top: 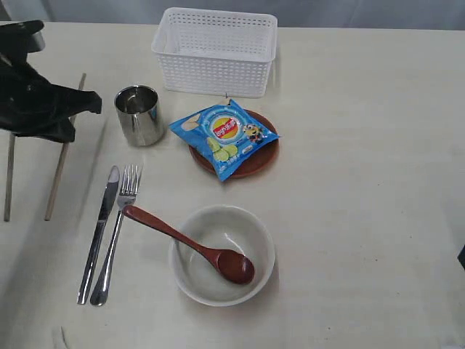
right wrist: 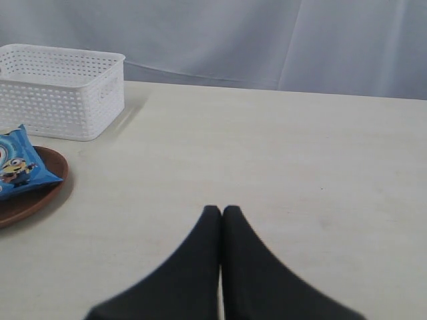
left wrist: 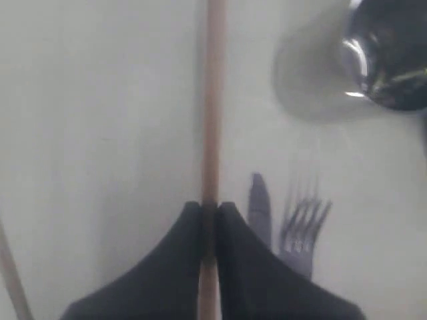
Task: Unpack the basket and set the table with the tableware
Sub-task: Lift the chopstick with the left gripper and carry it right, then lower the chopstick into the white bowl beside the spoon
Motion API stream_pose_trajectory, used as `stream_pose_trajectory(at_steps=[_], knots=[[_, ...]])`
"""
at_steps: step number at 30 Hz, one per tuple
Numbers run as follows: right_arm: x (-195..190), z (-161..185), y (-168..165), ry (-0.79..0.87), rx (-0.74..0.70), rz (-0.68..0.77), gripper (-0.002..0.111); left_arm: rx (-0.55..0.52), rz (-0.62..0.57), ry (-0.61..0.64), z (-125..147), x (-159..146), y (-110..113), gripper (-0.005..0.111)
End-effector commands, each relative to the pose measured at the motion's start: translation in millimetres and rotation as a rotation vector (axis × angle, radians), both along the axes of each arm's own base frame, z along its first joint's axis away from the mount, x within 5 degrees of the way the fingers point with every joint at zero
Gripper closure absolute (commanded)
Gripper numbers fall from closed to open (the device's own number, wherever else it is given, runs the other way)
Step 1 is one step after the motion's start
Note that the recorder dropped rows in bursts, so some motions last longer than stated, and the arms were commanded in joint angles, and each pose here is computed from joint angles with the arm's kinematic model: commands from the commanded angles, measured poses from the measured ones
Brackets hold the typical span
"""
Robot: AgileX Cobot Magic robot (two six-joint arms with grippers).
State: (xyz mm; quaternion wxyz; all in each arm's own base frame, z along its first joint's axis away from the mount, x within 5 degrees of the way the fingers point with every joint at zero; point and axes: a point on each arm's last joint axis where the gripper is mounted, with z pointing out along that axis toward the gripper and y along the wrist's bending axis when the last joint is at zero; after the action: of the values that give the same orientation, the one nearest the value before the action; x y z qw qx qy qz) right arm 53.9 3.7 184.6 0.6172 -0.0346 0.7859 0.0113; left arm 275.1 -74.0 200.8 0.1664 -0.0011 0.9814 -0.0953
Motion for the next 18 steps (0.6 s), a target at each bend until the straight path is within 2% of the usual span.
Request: stream_pose_trajectory(at_steps=[1, 6, 13, 18], knots=[[0, -1, 0, -0.003, -0.002, -0.002, 0.109, -0.005, -0.125, 0.028, 22, -9, -26, 0.107], [0, -1, 0, -0.003, -0.002, -0.002, 0.109, -0.042, -0.228, 0.020, 41, -23, -55, 0.107], [0, -1, 0, -0.003, -0.002, -0.002, 0.109, -0.080, -0.368, 0.088, 41, -56, -100, 0.107], [0, -1, 0, -0.003, -0.002, -0.002, 0.109, -0.125, -0.402, 0.100, 42, -76, -126, 0.107]])
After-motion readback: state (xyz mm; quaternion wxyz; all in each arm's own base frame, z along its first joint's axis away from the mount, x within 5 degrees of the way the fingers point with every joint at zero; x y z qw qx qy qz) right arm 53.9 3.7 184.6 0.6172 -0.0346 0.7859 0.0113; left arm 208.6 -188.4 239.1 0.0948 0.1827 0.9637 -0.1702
